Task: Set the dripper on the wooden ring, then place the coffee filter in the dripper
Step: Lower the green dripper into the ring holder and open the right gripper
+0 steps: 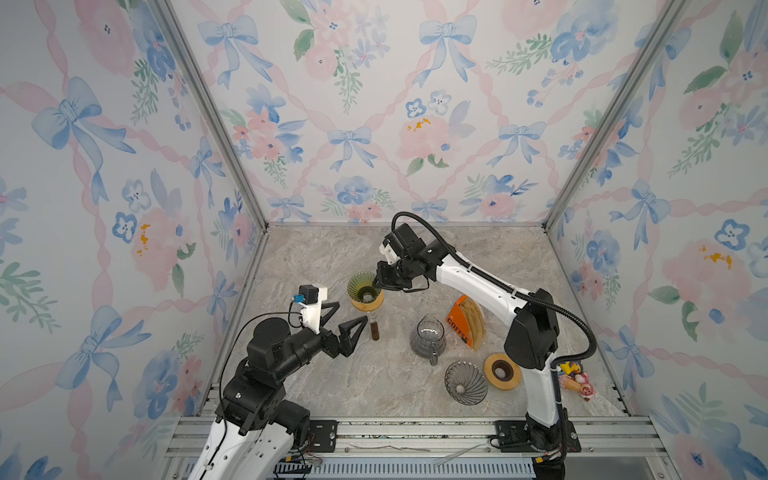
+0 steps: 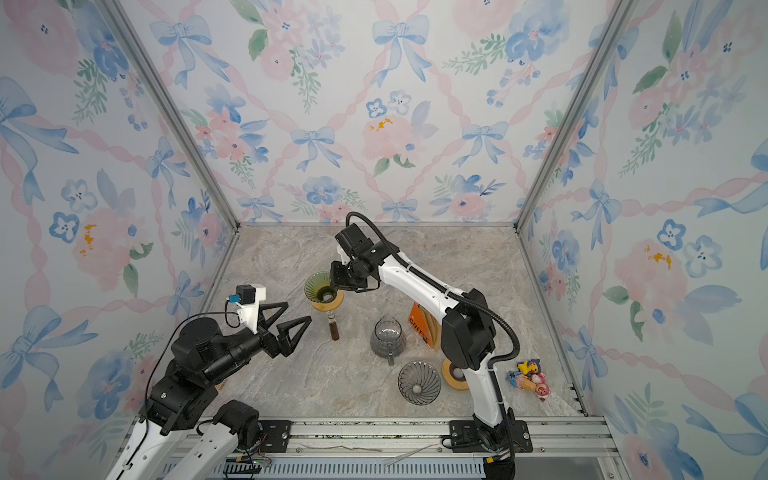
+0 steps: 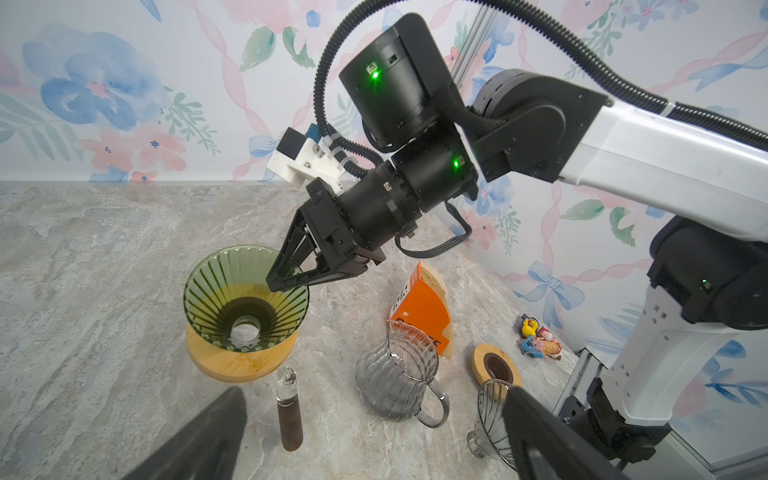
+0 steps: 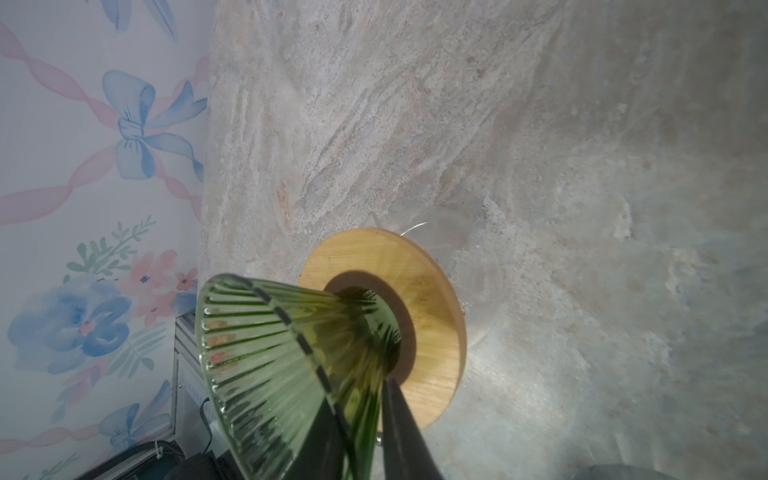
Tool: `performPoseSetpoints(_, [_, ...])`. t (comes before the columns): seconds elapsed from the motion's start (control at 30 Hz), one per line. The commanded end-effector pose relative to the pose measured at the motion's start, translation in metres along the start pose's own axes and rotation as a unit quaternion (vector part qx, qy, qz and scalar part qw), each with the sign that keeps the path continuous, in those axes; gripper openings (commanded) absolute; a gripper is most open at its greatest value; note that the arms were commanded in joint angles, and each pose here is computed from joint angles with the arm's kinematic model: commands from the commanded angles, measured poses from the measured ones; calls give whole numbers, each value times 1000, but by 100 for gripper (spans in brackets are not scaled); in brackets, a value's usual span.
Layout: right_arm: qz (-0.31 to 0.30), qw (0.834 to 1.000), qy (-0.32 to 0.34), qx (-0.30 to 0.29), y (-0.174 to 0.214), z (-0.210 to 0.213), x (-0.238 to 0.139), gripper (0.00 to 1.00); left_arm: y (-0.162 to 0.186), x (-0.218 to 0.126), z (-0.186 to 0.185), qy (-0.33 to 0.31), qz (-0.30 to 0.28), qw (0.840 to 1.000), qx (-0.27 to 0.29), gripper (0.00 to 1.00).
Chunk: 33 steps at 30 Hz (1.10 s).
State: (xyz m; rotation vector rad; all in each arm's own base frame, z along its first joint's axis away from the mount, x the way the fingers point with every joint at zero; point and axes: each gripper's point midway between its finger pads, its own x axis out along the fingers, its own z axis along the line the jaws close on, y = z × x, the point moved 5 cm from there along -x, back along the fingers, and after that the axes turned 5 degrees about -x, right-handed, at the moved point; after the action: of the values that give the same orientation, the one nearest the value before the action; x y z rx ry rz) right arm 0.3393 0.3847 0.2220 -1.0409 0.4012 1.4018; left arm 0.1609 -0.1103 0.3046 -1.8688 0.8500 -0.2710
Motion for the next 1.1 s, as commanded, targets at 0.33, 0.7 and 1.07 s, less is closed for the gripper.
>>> performPoseSetpoints(0.33, [-38,998,-40,-7,-12,-1,-21,31,-4,15,17,-60,16,998,-12,98])
performPoseSetpoints(0.7, [-96,992,-56,-53,-1,-11,-49,37,-29,59,32,-89,73,992,-56,92])
performPoseSetpoints(1.07, [-96,993,-61,-44,-5,-16,-39,33,-22,70,68,-153,156,971,-95,63])
